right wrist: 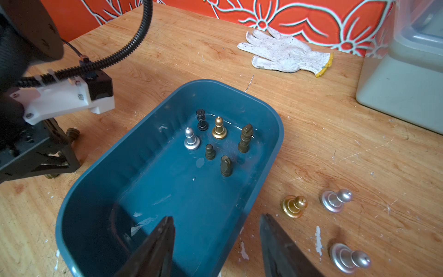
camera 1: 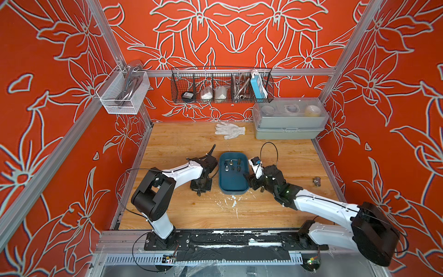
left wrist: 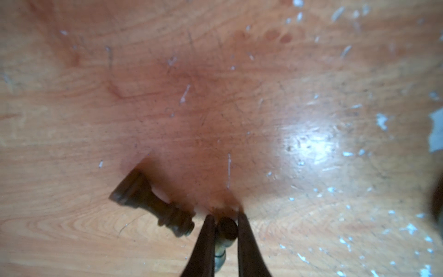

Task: Put the chess pieces into the storage box
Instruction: Adjust the chess piece at the center of the board.

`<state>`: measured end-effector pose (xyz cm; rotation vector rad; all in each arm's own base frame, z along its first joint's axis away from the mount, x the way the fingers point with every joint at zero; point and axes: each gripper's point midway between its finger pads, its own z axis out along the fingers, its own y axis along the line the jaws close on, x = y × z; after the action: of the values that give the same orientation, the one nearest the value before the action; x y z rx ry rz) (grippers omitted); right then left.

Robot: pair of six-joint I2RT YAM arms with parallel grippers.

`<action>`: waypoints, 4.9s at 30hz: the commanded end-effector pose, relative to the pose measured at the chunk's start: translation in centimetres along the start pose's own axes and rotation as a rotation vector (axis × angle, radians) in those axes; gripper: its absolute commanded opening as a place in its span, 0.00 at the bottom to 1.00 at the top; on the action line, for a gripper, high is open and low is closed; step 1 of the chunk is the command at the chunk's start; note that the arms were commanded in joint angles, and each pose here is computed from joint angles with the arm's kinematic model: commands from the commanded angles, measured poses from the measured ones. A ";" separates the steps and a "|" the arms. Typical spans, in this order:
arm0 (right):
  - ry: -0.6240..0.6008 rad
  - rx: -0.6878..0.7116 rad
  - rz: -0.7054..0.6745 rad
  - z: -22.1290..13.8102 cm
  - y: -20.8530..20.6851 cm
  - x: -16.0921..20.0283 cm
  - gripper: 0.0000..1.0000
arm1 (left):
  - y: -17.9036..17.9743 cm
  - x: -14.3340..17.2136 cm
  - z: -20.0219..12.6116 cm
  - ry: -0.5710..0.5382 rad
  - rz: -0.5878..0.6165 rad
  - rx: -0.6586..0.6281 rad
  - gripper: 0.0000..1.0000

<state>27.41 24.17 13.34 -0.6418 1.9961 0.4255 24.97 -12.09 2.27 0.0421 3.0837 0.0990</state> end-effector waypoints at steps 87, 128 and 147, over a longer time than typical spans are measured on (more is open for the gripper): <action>-0.029 -0.030 0.001 0.3 0.8 -1.2 0.61 | -1.4 0.0 -3.3 -0.961 -0.049 0.549 0.11; -0.035 -0.029 -0.006 -0.1 0.7 -1.3 0.61 | -4.9 0.0 -3.0 -1.124 0.100 0.489 0.11; -0.037 -0.021 -0.007 -0.1 0.6 -1.3 0.61 | -4.0 0.8 -6.1 -1.077 0.064 0.506 0.32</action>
<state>27.31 24.61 13.39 -0.6582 1.9868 0.4481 24.93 -17.84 9.95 0.1450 1.8321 -0.5866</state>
